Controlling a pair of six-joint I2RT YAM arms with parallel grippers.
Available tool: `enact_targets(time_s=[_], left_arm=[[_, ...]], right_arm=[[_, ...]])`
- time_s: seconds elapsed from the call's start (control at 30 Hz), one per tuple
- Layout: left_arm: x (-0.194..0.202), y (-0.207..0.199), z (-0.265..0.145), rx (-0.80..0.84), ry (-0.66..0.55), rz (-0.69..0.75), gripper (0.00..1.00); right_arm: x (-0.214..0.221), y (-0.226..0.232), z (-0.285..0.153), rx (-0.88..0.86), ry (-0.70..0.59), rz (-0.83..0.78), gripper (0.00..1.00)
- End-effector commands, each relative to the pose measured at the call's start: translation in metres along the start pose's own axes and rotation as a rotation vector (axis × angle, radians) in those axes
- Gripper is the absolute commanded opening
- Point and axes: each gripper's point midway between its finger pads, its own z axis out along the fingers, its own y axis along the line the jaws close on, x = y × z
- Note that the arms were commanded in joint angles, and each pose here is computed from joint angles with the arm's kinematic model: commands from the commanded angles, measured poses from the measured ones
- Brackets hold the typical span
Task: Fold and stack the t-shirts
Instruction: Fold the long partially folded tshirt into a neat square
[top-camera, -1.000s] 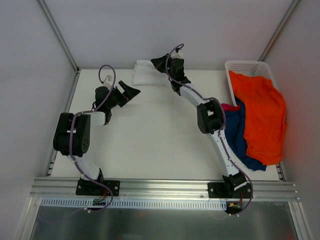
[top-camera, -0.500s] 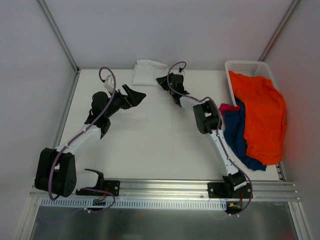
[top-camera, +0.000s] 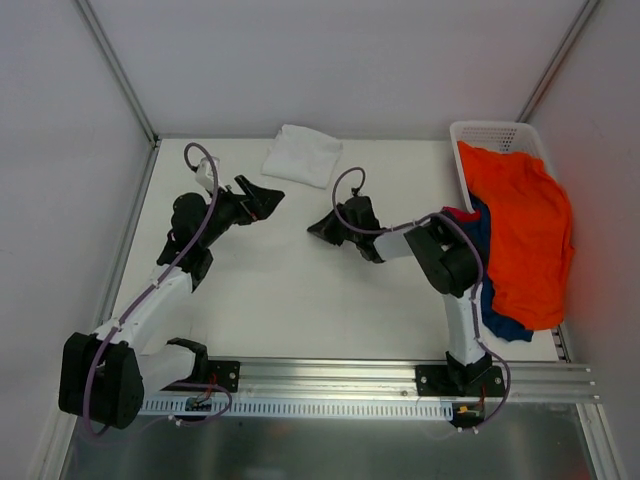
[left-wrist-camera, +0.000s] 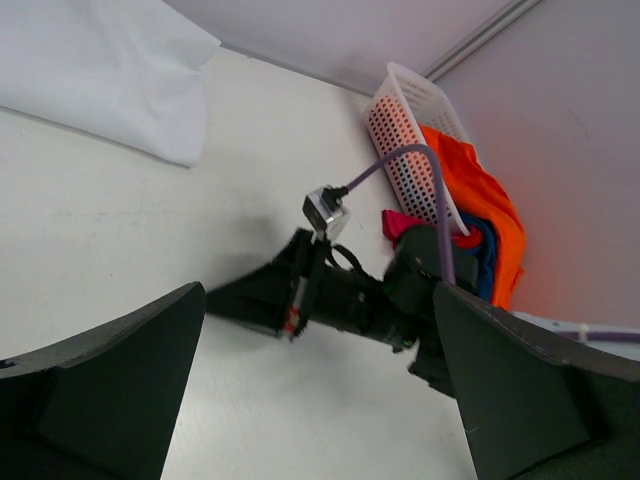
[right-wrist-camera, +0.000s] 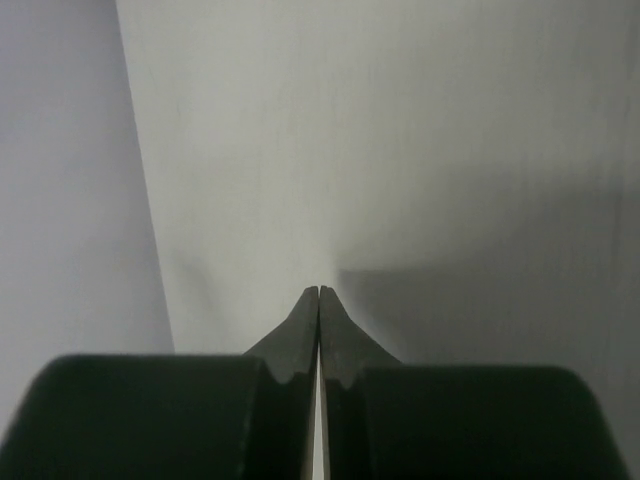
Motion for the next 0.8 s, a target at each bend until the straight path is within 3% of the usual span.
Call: enact_targets(time_s=[0.0, 0.1, 0.17, 0.2, 0.23, 0.3, 0.37, 0.4, 0.47, 0.5, 0.53, 0.57, 0.63, 0.67, 0.77], left_arm=[[0.0, 0.0, -0.009, -0.006, -0.021, 0.018, 0.99], [-0.004, 0.012, -0.011, -0.064, -0.037, 0.103, 0.99], [-0.011, 0.043, -0.004, -0.181, -0.052, 0.228, 0.99], [-0.022, 0.05, 0.002, -0.21, -0.06, 0.257, 0.99], [-0.013, 0.075, 0.012, -0.266, -0.003, 0.23, 0.99], [-0.037, 0.094, 0.022, -0.244, 0.006, 0.122, 0.99], [-0.027, 0.133, 0.043, -0.275, 0.082, -0.041, 0.99], [-0.048, 0.131, 0.057, -0.223, 0.077, -0.052, 0.99], [-0.03, 0.163, 0.085, -0.221, 0.163, -0.093, 0.99], [-0.051, 0.157, 0.104, -0.179, 0.151, -0.064, 0.99], [-0.03, 0.187, 0.119, -0.208, 0.215, -0.089, 0.99], [-0.053, 0.183, 0.136, -0.198, 0.221, -0.081, 0.99], [-0.028, 0.212, 0.157, -0.193, 0.31, -0.165, 0.99], [-0.046, 0.204, 0.172, -0.146, 0.287, -0.157, 0.99], [-0.039, 0.22, 0.194, -0.113, 0.308, -0.206, 0.99]], right_arm=[[0.037, 0.041, -0.05, -0.07, 0.061, -0.132, 0.01], [0.074, 0.034, -0.095, 0.019, 0.101, -0.274, 0.01], [0.1, 0.005, -0.124, 0.161, 0.15, -0.417, 0.0], [0.099, 0.018, -0.141, 0.156, 0.134, -0.456, 0.01], [0.096, -0.002, -0.156, 0.266, 0.119, -0.508, 0.02], [0.111, -0.006, -0.18, 0.298, 0.133, -0.572, 0.09], [0.112, -0.002, -0.211, 0.314, 0.11, -0.619, 0.14], [0.113, -0.008, -0.221, 0.33, 0.106, -0.63, 0.15], [0.108, -0.004, -0.25, 0.324, 0.062, -0.647, 0.18], [0.108, -0.013, -0.259, 0.337, 0.055, -0.644, 0.2], [0.102, -0.006, -0.274, 0.309, 0.014, -0.639, 0.21], [0.104, -0.007, -0.282, 0.299, 0.014, -0.643, 0.21], [0.1, -0.009, -0.302, 0.285, -0.023, -0.631, 0.22], [0.098, -0.009, -0.307, 0.279, -0.037, -0.63, 0.22], [0.093, -0.014, -0.321, 0.269, -0.062, -0.623, 0.23]])
